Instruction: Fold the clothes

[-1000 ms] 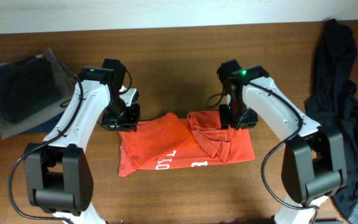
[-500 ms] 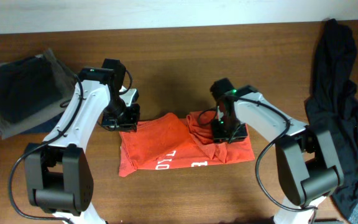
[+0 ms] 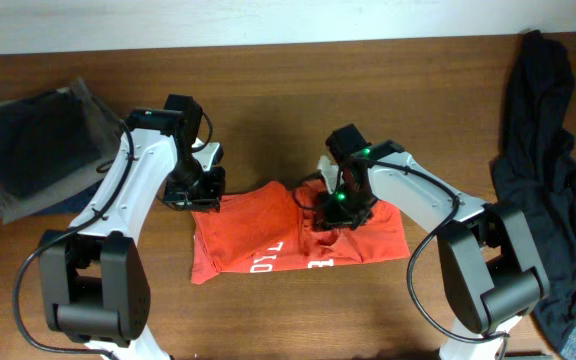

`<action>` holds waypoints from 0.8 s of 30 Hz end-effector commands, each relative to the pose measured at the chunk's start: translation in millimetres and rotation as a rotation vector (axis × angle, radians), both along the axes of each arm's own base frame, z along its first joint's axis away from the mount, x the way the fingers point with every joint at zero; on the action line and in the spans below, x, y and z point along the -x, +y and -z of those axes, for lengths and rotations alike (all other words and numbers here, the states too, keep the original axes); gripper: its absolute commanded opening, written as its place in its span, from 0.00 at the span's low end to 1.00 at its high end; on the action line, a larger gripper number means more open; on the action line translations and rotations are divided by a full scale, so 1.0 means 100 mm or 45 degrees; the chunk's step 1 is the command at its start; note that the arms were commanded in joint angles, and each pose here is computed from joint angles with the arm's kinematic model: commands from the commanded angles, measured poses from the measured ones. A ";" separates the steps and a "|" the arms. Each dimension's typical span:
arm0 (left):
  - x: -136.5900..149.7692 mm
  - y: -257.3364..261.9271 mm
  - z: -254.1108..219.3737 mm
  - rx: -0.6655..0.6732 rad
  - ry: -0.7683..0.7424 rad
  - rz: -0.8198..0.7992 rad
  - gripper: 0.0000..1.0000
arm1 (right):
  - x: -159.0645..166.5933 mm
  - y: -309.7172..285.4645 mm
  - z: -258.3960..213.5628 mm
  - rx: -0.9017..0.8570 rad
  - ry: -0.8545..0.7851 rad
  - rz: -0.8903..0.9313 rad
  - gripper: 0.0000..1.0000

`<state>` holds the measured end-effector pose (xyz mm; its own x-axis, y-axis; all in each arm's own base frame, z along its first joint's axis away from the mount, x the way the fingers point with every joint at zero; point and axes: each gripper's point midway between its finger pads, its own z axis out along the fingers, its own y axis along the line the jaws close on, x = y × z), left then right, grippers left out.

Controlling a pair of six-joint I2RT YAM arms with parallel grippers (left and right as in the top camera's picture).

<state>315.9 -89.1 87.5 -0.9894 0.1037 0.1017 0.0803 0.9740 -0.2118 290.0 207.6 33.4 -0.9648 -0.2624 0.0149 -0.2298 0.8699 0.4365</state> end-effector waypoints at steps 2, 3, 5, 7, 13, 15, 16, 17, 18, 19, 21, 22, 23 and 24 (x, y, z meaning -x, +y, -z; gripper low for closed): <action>-0.05 -0.01 -0.11 0.004 -0.051 0.005 0.18 | 0.08 0.30 -0.24 -0.257 0.003 -0.096 0.49; -0.05 -0.01 -0.11 0.004 -0.051 0.005 0.18 | 0.08 0.30 -0.24 -0.258 0.003 -0.096 0.50; -0.05 -0.01 -0.11 0.004 -0.051 0.005 0.18 | 0.09 0.31 -0.24 -0.263 0.006 -0.098 0.53; -0.05 -0.01 -0.11 0.004 -0.051 0.005 0.18 | 0.10 0.32 -0.26 -0.283 -0.002 -0.125 0.53; -0.04 -0.01 -0.11 0.003 -0.046 0.005 0.18 | 0.17 0.46 -0.40 -0.449 -0.008 -0.223 0.53; -0.03 -0.01 -0.11 0.002 -0.041 0.006 0.18 | 0.16 0.45 -0.42 -0.442 -0.018 -0.223 0.53; -0.02 -0.01 -0.11 0.001 -0.037 0.006 0.18 | 0.15 0.45 -0.43 -0.437 -0.026 -0.223 0.53; -0.02 -0.01 -0.11 0.000 -0.034 0.006 0.18 | 0.12 0.44 -0.45 -0.420 -0.042 -0.222 0.54; -0.01 0.00 -0.12 0.000 -0.032 0.006 0.19 | 0.09 0.41 -0.47 -0.379 -0.056 -0.209 0.55; -0.01 0.00 -0.12 0.000 -0.029 0.006 0.18 | 0.05 0.36 -0.49 -0.322 -0.073 -0.187 0.56; 0.00 0.00 -0.12 -0.001 -0.026 0.006 0.27 | -0.05 0.23 -0.58 -0.194 -0.119 -0.151 0.56; 0.00 0.00 -0.12 -0.003 -0.024 0.005 0.32 | -0.09 0.17 -0.62 -0.131 -0.139 -0.131 0.56; 0.01 0.01 -0.11 -0.007 -0.020 0.006 0.35 | -0.14 0.09 -0.67 -0.062 -0.161 -0.103 0.56; 0.01 0.01 -0.11 -0.008 -0.018 0.006 0.38 | -0.19 -0.02 -0.73 0.034 -0.185 -0.055 0.57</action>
